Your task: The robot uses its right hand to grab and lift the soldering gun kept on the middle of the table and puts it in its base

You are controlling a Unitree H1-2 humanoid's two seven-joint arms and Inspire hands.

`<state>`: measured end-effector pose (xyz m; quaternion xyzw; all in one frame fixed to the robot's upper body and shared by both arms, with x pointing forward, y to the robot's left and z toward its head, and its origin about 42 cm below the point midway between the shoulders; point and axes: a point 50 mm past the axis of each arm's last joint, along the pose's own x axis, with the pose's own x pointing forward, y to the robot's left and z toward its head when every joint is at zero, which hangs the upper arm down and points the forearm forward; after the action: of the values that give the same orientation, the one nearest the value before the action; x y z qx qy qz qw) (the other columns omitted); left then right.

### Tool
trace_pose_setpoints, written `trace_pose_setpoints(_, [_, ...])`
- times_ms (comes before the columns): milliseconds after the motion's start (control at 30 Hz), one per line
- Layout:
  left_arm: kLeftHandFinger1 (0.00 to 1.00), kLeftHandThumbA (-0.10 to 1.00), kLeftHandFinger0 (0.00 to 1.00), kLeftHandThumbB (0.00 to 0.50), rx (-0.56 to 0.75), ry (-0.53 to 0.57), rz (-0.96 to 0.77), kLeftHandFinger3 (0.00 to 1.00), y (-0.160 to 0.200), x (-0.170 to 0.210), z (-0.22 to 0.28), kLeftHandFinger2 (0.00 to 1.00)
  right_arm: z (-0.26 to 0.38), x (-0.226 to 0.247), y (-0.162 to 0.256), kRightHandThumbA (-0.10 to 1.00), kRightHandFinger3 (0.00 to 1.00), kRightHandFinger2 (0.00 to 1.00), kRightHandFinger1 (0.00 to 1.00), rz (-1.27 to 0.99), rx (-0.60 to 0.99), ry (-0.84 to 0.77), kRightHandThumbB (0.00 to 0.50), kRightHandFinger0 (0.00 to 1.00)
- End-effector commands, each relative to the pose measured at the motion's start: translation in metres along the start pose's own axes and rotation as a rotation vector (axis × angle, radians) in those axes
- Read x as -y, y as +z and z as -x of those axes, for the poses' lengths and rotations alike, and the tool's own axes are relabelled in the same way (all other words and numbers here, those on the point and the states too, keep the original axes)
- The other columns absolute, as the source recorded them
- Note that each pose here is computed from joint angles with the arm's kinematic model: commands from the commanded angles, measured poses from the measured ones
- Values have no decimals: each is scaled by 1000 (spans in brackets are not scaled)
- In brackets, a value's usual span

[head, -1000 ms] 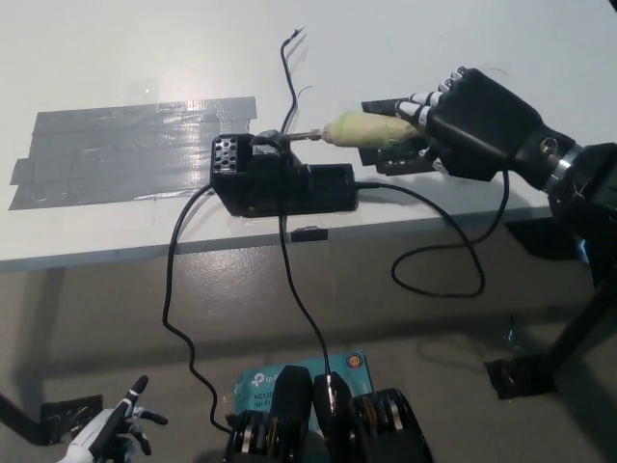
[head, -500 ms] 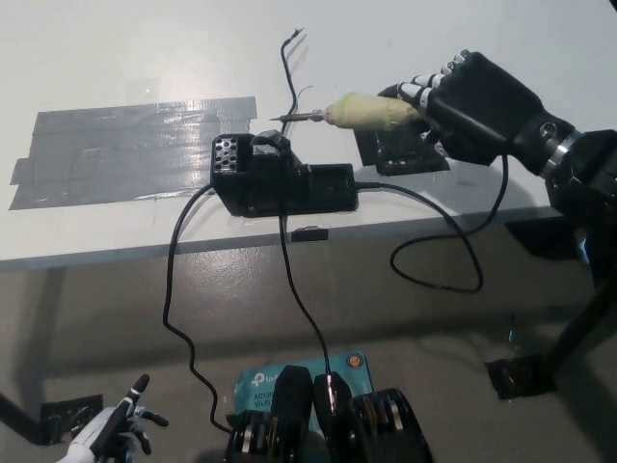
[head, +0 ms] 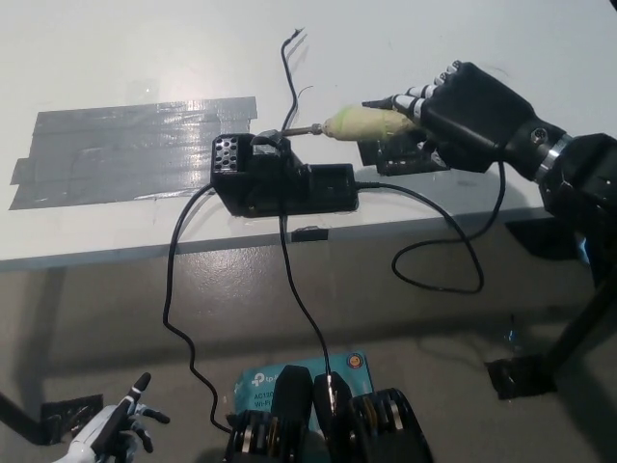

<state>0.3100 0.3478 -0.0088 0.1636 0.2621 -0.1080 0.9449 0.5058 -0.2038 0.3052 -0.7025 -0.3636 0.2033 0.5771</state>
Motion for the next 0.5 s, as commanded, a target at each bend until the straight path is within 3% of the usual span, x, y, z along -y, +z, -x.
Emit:
trace_pose_setpoints(0, [0, 1000, 0, 500, 30, 4, -44, 493, 8, -11, 1, 231, -9, 33, -13, -100, 142, 35, 0, 54, 16, -50, 52, 0])
trace_pose_setpoints(67, [0, 1000, 0, 500, 33, 0, -42, 494, 7, -12, 0, 218, -6, 30, -15, -100, 167, 66, 19, 61, 7, -33, 50, 0])
trace_pose_setpoints(167, [0, 1000, 0, 500, 34, 3, -25, 476, 7, -12, 0, 202, -7, 26, -15, -100, 181, 419, 20, 62, 13, -33, 26, 0])
trace_pose_setpoints(233, [0, 1000, 0, 500, 32, 4, -31, 486, 8, -12, 1, 220, -8, 25, -14, -100, 114, 383, 9, 58, 11, -30, 4, 0])
trace_pose_setpoints(267, [0, 1000, 0, 500, 31, 4, -30, 477, 8, -11, 1, 215, -8, 24, -14, -100, 108, 446, 16, 58, 12, -23, 0, 0])
trace_pose_setpoints(400, [0, 1000, 0, 500, 27, 5, -13, 470, 9, -11, 1, 237, -10, 18, -12, -100, 108, 537, 60, 58, 4, -7, 11, 0])
trace_pose_setpoints(467, [0, 1000, 0, 500, 27, 3, -17, 479, 10, -11, -1, 225, -11, 17, -12, -100, 115, 541, 64, 61, 10, -11, 16, 0])
